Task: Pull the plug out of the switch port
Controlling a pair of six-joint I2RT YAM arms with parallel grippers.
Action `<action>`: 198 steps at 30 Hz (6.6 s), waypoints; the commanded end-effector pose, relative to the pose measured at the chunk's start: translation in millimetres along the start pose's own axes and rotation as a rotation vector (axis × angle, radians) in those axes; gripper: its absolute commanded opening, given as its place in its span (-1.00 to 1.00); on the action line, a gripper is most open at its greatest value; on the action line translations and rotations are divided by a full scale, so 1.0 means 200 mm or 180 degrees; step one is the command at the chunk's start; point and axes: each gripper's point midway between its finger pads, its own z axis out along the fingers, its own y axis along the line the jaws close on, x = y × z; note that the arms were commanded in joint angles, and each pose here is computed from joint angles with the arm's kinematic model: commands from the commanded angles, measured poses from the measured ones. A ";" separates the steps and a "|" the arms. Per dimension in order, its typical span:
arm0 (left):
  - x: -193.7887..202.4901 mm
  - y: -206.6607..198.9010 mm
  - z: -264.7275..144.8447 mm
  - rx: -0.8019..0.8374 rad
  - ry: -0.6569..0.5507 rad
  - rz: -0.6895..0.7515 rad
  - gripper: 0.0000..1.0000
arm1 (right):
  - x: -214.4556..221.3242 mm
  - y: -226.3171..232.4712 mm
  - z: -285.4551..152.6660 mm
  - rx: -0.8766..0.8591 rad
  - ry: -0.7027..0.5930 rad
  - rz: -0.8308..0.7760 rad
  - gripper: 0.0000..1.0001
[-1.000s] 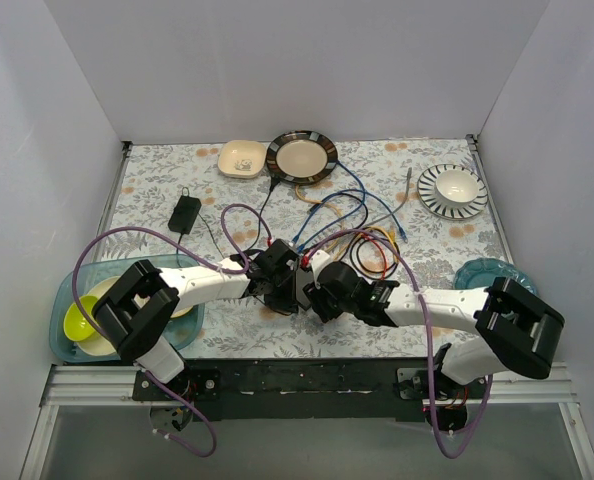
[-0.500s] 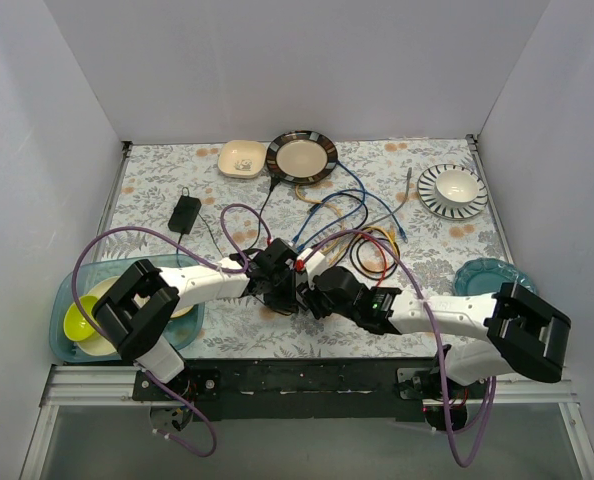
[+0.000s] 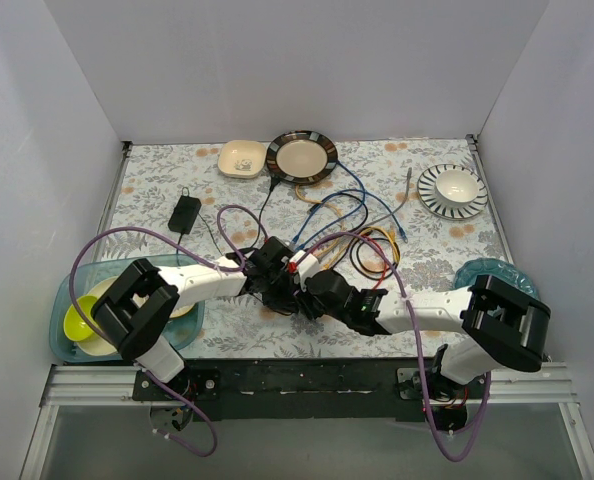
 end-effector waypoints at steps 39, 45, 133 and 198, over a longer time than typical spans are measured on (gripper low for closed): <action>0.21 0.06 -0.02 -0.0071 0.0381 0.0135 -1.00 | -0.03 0.11 -0.08 -0.0032 -0.0894 -0.0438 -0.05; 0.22 0.05 -0.04 -0.0023 0.0377 0.0131 -1.00 | 0.09 0.04 -0.03 0.0276 -0.0640 -0.0450 -0.09; -0.57 0.08 -0.39 -0.0278 -0.1422 -0.1832 -1.00 | -0.34 -0.52 -0.23 0.0528 0.0004 0.2038 -0.97; 0.10 0.11 -0.28 -0.0613 -0.0233 -0.1011 -1.00 | -0.48 -0.72 0.51 0.0060 0.0819 0.1812 -0.97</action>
